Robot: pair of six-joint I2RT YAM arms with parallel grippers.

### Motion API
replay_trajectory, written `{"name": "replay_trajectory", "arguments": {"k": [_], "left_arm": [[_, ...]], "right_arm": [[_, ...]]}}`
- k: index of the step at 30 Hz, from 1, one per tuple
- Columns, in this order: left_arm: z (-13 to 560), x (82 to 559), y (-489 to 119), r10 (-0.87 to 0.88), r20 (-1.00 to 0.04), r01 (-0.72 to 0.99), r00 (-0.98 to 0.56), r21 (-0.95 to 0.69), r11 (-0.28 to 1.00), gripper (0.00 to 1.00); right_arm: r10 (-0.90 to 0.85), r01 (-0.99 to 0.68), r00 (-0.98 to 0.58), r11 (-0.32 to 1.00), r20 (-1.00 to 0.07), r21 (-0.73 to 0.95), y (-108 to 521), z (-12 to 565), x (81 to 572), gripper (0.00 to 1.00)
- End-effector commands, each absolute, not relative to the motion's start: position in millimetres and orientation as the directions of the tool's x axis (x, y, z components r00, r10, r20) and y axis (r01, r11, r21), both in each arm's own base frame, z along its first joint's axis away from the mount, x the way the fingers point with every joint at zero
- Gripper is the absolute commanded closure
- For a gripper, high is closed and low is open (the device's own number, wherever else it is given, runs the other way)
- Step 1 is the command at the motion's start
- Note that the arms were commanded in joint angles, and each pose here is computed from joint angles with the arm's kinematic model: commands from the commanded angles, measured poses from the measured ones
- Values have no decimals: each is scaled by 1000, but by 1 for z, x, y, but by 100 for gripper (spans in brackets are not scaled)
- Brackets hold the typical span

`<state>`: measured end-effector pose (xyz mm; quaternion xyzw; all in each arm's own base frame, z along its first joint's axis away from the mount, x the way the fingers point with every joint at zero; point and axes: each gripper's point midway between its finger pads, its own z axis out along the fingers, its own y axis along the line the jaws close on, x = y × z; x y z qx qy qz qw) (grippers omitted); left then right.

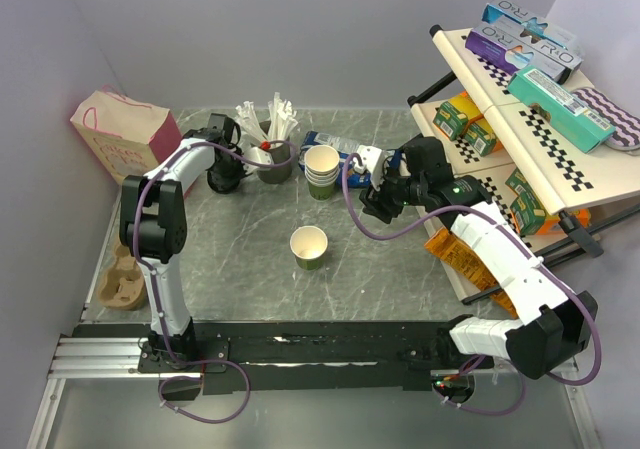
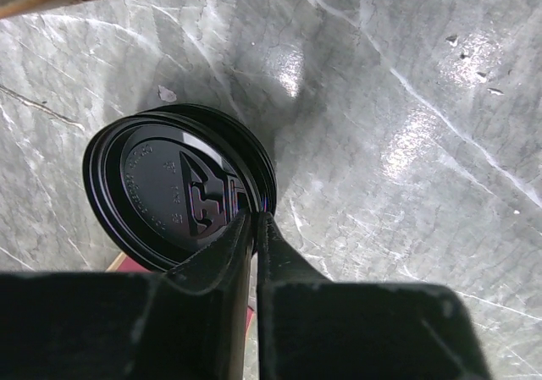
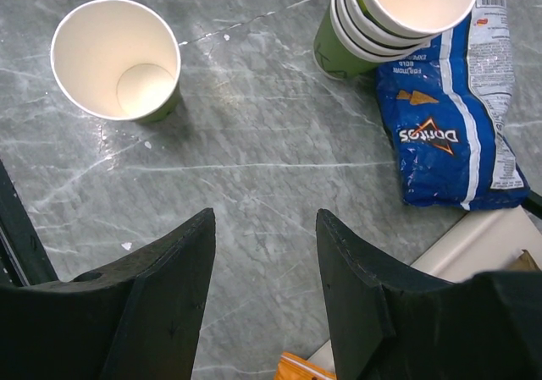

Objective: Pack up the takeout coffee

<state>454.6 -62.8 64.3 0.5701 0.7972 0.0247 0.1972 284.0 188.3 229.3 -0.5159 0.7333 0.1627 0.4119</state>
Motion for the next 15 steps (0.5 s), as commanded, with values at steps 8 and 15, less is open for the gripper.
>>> {"name": "replay_trajectory", "arguments": {"k": [8,15], "left_arm": [[99,449,-63,844,-379,842,-380,235,485,96],[123,451,-66,799,-456,794,-393,269,544,98]], "right_arm": [[-586,-880,-97,428,-805,-205,195,248,296,42],[-577,-885,-100,424,-810,-192,199,248,297,42]]}}
